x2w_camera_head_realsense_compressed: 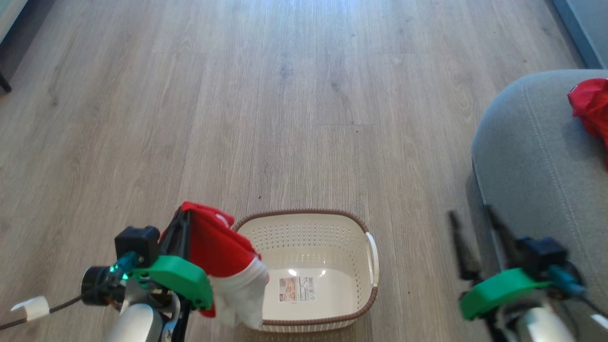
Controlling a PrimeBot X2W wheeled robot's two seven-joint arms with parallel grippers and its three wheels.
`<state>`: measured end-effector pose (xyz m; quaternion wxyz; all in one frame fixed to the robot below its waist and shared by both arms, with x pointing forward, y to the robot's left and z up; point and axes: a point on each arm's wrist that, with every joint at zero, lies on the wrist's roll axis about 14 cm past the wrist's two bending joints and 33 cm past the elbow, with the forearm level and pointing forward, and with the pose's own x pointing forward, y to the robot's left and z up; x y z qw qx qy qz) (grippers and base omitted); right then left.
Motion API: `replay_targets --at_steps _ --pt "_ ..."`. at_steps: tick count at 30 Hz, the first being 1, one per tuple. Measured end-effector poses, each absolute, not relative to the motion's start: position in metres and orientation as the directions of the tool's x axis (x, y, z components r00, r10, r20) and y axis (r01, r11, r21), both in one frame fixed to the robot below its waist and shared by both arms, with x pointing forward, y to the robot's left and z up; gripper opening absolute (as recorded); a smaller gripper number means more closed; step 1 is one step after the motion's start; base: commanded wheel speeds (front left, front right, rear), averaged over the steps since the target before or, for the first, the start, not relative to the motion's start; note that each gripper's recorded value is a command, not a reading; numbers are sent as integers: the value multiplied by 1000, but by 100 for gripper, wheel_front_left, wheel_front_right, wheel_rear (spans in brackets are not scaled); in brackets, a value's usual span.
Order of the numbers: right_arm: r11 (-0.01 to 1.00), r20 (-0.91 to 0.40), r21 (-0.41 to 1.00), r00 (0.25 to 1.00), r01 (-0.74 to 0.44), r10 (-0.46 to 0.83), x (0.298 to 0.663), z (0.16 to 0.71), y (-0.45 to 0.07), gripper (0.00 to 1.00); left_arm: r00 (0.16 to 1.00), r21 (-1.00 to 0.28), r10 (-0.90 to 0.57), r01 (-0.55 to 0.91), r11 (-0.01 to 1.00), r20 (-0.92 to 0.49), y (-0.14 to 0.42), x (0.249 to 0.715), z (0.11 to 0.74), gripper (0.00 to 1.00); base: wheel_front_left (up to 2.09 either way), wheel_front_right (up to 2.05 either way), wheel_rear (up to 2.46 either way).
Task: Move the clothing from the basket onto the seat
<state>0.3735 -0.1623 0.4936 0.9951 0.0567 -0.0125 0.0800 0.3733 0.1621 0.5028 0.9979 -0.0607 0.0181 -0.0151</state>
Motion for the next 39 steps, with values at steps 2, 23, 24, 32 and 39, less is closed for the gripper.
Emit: replay_targets --at_steps 2,23,24,32,39 --pt "968 34 120 975 -223 220 371 494 -143 100 999 -124 -42 38 992 -23 159 374 506 0 0 0 0" --pt "645 100 51 647 -762 756 351 535 27 100 908 -130 -400 415 901 128 38 363 572 0 0 0 0" --pt "643 95 50 644 -764 759 352 534 28 100 899 -129 -416 433 892 138 32 360 576 0 0 0 0" --pt "670 38 61 672 -740 739 365 517 21 0 848 -136 -490 520 843 202 4 348 601 0 0 0 0" --pt "737 70 99 744 -668 665 381 527 -6 0 851 -154 -499 522 839 164 -1 353 584 89 0 0 0"
